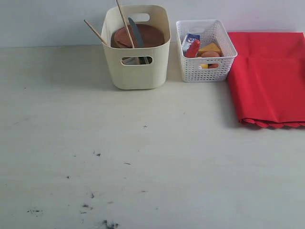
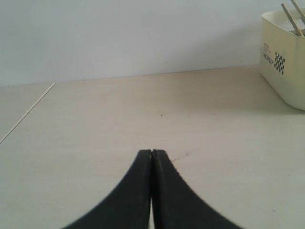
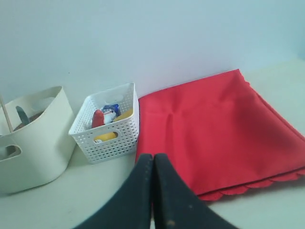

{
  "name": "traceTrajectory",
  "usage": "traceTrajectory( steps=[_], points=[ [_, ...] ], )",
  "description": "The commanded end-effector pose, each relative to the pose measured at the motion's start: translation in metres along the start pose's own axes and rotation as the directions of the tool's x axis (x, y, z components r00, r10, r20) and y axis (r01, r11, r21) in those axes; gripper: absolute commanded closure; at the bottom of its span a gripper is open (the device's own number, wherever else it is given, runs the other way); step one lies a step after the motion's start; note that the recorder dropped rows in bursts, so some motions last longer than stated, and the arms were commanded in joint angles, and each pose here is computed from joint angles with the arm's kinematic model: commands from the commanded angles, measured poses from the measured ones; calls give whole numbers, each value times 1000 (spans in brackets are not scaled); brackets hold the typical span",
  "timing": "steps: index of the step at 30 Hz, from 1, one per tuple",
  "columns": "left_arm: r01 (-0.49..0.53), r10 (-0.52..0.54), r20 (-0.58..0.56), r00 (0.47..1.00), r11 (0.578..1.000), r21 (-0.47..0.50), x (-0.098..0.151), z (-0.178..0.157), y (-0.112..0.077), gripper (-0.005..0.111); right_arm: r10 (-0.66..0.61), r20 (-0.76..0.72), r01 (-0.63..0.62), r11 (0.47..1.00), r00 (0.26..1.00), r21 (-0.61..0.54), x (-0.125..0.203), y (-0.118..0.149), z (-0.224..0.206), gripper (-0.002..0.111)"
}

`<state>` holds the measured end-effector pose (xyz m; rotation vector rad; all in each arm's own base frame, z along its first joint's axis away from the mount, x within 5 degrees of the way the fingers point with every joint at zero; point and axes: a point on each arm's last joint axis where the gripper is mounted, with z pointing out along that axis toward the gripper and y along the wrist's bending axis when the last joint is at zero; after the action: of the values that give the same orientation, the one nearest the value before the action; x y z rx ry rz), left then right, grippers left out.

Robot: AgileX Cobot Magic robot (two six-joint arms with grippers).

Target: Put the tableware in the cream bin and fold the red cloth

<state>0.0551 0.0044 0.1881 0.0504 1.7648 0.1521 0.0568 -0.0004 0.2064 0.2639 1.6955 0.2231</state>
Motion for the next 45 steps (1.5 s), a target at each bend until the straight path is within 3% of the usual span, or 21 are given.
traceTrajectory(
  steps=[1, 45],
  points=[
    [6, -6, 6, 1000, 1000, 4, 0, 0, 0, 105, -26, -66, 28, 999, 997, 24, 14, -5, -1, 108],
    [5, -5, 7, 1000, 1000, 10, 0, 0, -1, 105, -15, -91, 18, 999, 996, 31, 21, -7, 0, 108]
  ],
)
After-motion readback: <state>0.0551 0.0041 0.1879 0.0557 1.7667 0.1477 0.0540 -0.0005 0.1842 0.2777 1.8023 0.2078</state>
